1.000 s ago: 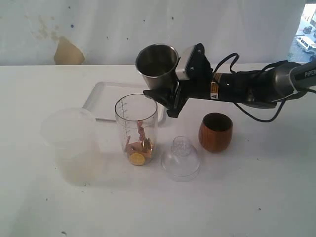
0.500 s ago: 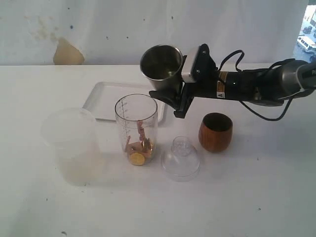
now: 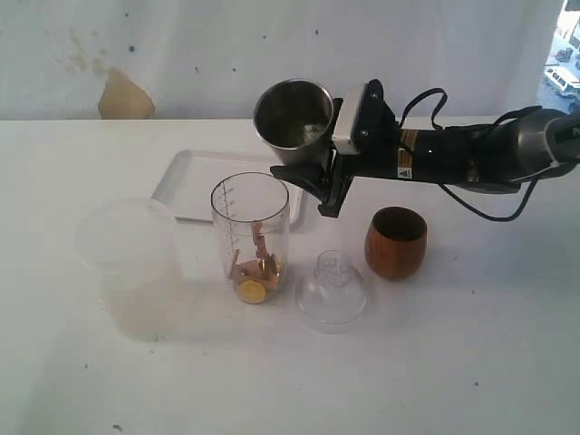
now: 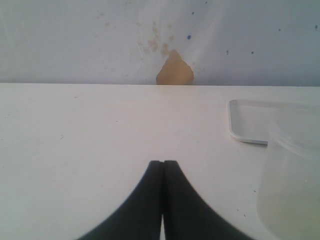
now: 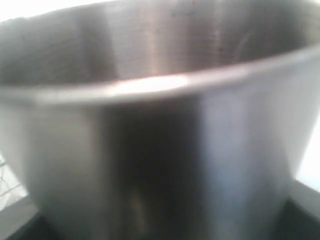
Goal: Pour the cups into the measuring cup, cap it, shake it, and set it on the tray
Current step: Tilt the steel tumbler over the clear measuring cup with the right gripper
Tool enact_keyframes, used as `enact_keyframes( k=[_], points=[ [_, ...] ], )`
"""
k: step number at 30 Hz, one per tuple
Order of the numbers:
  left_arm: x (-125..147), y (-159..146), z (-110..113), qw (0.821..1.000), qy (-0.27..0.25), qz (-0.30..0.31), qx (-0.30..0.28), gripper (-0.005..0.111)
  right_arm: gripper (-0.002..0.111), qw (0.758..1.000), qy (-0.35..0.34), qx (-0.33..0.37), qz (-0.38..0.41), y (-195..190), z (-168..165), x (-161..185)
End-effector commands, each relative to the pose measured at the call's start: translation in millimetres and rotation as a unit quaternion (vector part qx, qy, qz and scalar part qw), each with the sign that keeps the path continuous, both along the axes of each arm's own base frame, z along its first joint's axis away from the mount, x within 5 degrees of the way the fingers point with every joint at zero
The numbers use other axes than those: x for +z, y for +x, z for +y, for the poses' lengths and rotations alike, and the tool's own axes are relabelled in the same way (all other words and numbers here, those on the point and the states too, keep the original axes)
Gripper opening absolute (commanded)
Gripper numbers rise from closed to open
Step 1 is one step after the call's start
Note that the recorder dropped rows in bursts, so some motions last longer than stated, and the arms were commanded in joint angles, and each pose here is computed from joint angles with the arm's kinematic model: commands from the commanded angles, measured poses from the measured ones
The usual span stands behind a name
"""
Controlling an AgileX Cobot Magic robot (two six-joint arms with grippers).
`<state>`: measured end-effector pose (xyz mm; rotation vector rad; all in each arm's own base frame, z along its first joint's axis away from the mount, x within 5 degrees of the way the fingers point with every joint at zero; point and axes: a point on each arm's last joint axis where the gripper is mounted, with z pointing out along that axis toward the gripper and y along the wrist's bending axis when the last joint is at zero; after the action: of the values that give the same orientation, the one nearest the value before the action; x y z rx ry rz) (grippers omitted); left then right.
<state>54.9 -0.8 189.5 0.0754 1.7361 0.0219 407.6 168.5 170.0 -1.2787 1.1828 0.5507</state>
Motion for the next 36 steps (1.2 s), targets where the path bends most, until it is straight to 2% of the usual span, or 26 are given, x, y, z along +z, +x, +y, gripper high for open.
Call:
enact_keyframes(
  k=[1, 19, 36],
  points=[
    [0.6, 0.3, -0.2, 1.000, -0.006, 0.000, 0.000, 0.103, 0.000, 1.000, -0.001, -0.008, -0.015, 1.7, -1.2, 11.6],
    [0.6, 0.3, -0.2, 1.000, -0.006, 0.000, 0.000, 0.103, 0.000, 0.999, -0.023, -0.003, -0.040, 1.8, -1.4, 10.0],
    [0.6, 0.3, -0.2, 1.000, -0.006, 0.000, 0.000, 0.103, 0.000, 0.996, -0.039, -0.008, -0.086, 0.6, -2.8, 25.9]
  ],
)
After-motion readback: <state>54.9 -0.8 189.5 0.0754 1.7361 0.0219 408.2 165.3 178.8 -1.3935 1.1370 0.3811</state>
